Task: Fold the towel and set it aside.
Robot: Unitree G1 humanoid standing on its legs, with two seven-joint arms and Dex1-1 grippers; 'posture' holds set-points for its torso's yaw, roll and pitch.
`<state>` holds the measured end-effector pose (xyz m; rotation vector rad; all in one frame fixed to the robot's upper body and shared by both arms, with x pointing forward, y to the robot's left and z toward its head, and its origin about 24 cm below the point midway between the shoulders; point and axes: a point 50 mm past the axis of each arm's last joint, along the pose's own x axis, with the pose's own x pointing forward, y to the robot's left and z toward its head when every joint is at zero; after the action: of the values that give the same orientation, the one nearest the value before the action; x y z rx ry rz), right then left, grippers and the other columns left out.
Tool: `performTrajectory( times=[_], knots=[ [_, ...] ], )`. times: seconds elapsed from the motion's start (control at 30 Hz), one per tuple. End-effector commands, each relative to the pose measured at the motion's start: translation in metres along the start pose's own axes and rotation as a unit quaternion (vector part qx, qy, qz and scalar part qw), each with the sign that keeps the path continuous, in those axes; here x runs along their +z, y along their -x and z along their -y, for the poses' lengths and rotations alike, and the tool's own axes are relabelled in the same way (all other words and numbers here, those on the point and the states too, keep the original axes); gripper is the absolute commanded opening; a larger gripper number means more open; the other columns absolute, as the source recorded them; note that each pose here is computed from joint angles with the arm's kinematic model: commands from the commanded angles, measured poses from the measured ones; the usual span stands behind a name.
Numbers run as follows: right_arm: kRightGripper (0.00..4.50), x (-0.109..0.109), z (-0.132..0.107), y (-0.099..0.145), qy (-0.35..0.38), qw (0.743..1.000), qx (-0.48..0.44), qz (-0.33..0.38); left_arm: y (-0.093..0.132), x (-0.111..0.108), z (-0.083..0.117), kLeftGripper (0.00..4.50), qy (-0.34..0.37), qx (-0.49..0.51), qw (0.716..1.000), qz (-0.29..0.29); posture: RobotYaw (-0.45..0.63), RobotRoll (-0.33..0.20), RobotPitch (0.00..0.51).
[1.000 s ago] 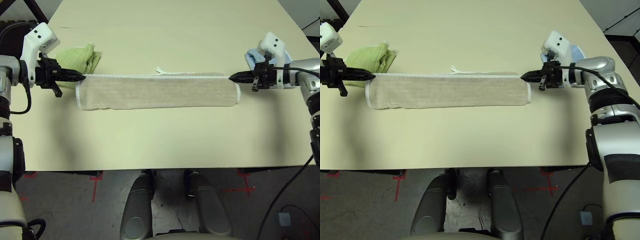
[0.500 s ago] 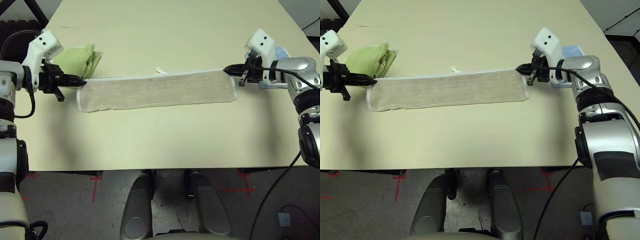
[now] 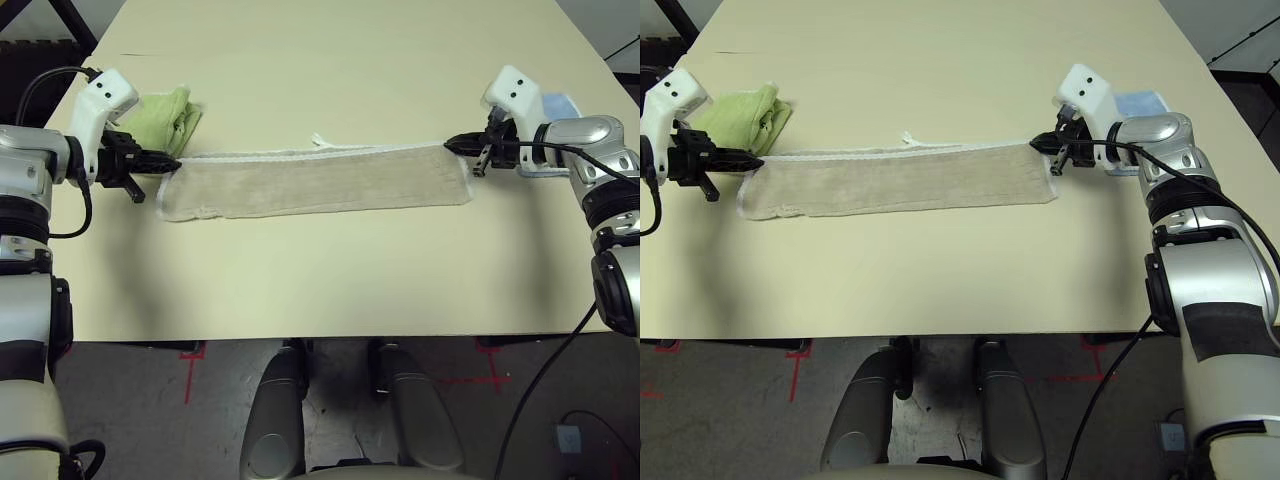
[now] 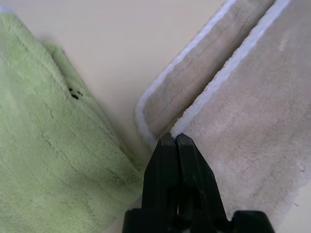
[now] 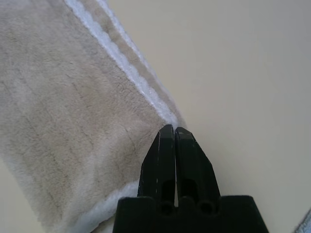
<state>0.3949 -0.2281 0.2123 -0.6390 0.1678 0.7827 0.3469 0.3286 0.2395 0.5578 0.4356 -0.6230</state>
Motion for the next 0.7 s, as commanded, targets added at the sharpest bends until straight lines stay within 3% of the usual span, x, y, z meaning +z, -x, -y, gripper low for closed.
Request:
performTrajectory(
  times=[0.03,0.47,0.7],
  knots=[
    [0.00,-0.0129,-0.0029,0.0002,-0.013,1.000,-0.006,-0.019,0.0016,-0.0021,-0.0028,0.03,0.003,0.014,1.000,-0.001,-0.05,0.000,0.278],
    [0.00,-0.0133,-0.0032,-0.0036,-0.012,0.999,-0.024,-0.018,-0.0009,0.0059,-0.0101,0.03,-0.007,0.072,0.997,0.028,-0.05,0.000,0.277],
    [0.00,-0.0087,-0.0013,-0.0070,-0.011,0.999,-0.051,-0.008,-0.0016,-0.0020,-0.0081,0.03,-0.005,0.059,0.998,0.002,-0.05,0.000,0.276]
  ],
)
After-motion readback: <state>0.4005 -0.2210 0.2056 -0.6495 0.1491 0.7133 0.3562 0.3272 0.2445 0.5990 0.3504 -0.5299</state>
